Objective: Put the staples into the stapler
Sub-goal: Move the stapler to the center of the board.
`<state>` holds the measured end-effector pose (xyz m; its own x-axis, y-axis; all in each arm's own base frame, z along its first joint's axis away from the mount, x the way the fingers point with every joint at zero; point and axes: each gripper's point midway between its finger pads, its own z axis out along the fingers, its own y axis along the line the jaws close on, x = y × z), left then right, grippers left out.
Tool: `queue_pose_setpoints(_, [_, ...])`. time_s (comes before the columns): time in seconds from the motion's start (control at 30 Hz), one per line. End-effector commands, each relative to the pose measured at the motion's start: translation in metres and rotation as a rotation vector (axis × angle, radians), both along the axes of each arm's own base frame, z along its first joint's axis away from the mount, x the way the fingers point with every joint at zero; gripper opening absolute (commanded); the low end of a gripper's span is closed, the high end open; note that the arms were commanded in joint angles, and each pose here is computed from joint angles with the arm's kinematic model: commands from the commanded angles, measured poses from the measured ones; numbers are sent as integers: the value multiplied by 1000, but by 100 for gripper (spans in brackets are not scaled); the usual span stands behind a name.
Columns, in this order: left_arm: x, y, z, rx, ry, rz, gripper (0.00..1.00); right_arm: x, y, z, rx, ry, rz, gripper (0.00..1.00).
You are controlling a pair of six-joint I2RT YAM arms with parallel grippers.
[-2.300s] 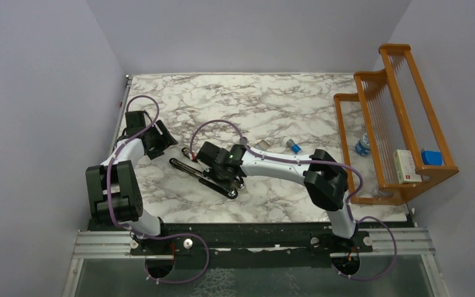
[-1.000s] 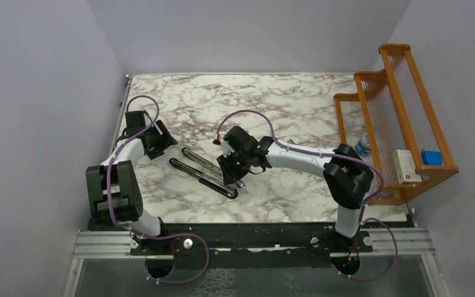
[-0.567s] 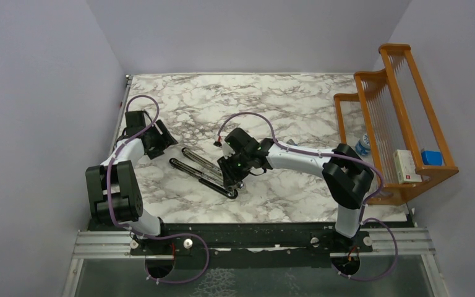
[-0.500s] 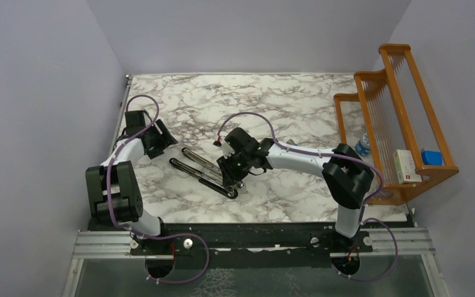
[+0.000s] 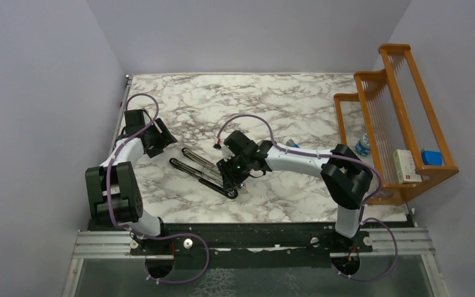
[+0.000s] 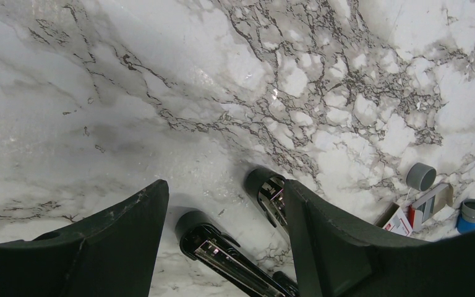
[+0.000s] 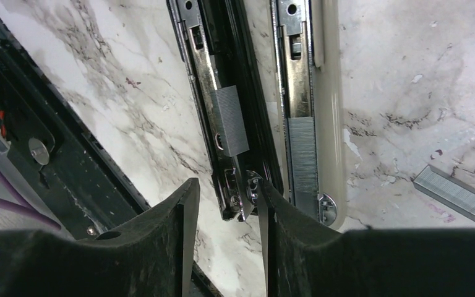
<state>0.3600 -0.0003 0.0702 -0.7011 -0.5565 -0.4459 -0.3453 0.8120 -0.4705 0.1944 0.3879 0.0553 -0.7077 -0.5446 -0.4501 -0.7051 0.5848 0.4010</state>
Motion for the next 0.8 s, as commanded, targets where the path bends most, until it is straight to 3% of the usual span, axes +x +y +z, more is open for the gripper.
queue_pose_setpoints(0.0, [8,5,17,25,-45,2,71,8,-4,18,14,-72,-42,43])
queue_pose_setpoints(0.13, [8,6,18,27,-46,4,71,17,-16,55,56,-190,-82,42])
queue_pose_setpoints(0.23, [9,6,17,28,-43,4,71,20,-46,47,-74,-239,-81,41])
queue_pose_setpoints(0.4, [9,7,16,29,-39,6,71,5,-83,14,-267,-197,-11,43])
queue_pose_setpoints(0.77, [8,7,14,34,-35,7,71,23,-54,-7,-225,-224,22,41])
